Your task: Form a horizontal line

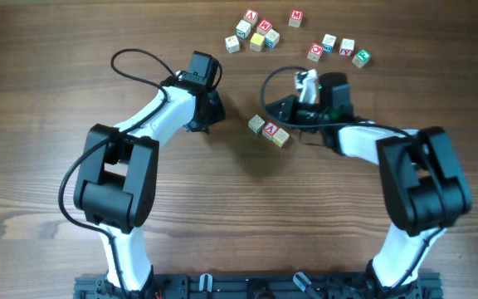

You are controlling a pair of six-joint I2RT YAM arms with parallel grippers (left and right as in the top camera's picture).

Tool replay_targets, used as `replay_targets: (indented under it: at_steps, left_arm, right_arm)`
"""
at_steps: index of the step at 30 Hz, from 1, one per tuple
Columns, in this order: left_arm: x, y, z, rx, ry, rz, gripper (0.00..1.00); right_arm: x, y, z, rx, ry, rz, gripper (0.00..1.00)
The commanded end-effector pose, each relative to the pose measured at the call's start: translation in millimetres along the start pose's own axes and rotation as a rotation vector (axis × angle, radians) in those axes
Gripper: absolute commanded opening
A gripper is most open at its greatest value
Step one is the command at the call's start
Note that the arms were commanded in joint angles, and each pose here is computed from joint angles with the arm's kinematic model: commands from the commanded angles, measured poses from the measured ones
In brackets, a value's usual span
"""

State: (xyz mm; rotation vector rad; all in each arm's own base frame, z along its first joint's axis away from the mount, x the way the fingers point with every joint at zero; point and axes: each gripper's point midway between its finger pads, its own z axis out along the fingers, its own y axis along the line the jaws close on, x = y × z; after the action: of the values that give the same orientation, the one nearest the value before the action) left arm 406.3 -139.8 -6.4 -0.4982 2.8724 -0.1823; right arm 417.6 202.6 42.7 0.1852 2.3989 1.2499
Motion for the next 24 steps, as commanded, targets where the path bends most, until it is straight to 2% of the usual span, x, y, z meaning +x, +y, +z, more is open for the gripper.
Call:
replay_targets:
  at_steps: [1, 3, 5, 9, 12, 18, 24]
  left_arm:
    - [50, 42, 57, -0.118, 0.158, -0.013, 0.04]
    - [44, 35, 59, -0.088, 0.135, -0.013, 0.04]
    - [40, 18, 60, -0.003, 0.130, 0.016, 0.04]
    - [18, -21, 60, 0.146, 0.007, 0.269, 0.04]
    - [9, -46, 57, 0.201, -0.078, 0.406, 0.04]
    - [38, -79, 55, 0.227, -0.094, 0.690, 0.04]
    - [48, -84, 55, 0.226, -0.086, 0.738, 0.04]
  right_arm:
    - [-41, 11, -56, 0.101, -0.129, 0.013, 0.05]
    - [-33, -5, -86, 0.261, -0.143, 0.082, 0.05]
    - [-8, -12, -103, 0.361, -0.082, 0.152, 0.05]
    - [51, -44, -108, 0.522, 0.079, 0.330, 0.04]
    - [70, -57, -108, 0.553, 0.098, 0.426, 0.04]
    - [86, -65, -95, 0.536, 0.074, 0.442, 0.05]
    - [86, -61, -74, 0.503, 0.020, 0.444, 0.05]
